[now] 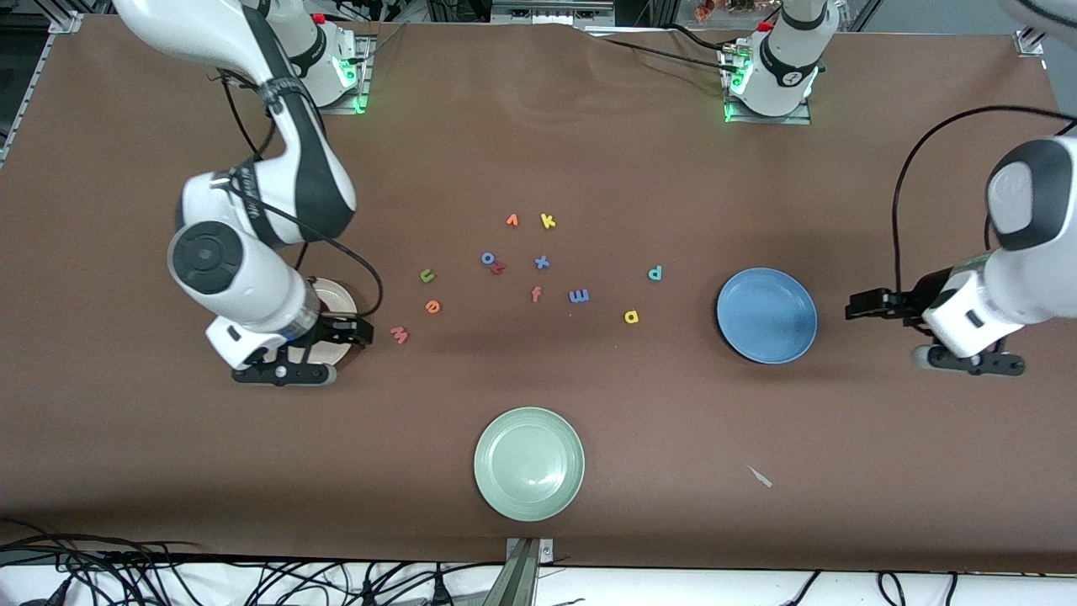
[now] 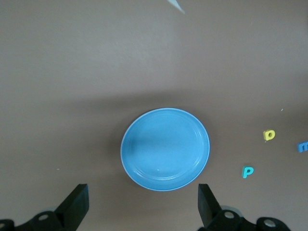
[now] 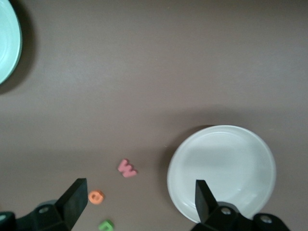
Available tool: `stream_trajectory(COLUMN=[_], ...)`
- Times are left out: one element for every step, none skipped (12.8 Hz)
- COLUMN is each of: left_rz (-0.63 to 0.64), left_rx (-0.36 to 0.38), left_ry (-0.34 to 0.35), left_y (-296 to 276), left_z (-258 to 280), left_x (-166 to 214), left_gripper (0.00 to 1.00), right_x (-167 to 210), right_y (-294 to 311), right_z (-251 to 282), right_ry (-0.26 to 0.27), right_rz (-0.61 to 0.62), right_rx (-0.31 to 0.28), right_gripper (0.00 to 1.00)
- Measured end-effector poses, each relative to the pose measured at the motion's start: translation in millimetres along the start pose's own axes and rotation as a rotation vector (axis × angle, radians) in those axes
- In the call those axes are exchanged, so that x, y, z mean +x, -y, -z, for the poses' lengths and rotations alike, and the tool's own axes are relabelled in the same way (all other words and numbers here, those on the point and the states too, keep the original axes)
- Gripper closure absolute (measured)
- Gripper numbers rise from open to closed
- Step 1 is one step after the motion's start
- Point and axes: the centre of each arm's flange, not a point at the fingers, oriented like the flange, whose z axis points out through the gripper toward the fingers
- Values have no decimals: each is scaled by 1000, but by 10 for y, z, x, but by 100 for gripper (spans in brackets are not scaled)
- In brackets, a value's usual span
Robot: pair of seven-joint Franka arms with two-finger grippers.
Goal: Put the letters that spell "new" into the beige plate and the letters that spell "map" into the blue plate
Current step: 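Move the right gripper to the pink w while the left gripper reaches the yellow d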
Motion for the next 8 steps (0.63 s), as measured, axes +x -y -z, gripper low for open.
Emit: stream_trajectory(left_rz=[-30, -64, -96, -121, -142, -167, -176, -166], left_rx=[0, 5, 10, 13, 15, 18, 23, 29], left_ry=[14, 21, 28, 38, 48, 48, 43, 47], left_y=[-144, -361, -583, -750, -891, -1059, -1262, -1455], left_z=[-92, -139, -184, -247, -332, -436, -549, -675], left_x=[36, 56, 64, 72, 88, 120, 152, 167], left_gripper=[0, 0, 0, 0, 0, 0, 0, 0], right_x=[12, 24, 27, 11, -25, -79, -146, -214], right_y=[95, 151, 191, 224, 250, 275, 308, 337], right_z=[-137, -288, -439, -584, -723, -856, -976, -1086], right_ry=[-18, -35, -49, -56, -58, -62, -73, -85], right_rz=[-38, -76, -106, -134, -159, -182, -202, -218], right_rx=[4, 9, 17, 22, 24, 31, 45, 58], right_gripper=[1, 1, 1, 1, 1, 1, 1, 1])
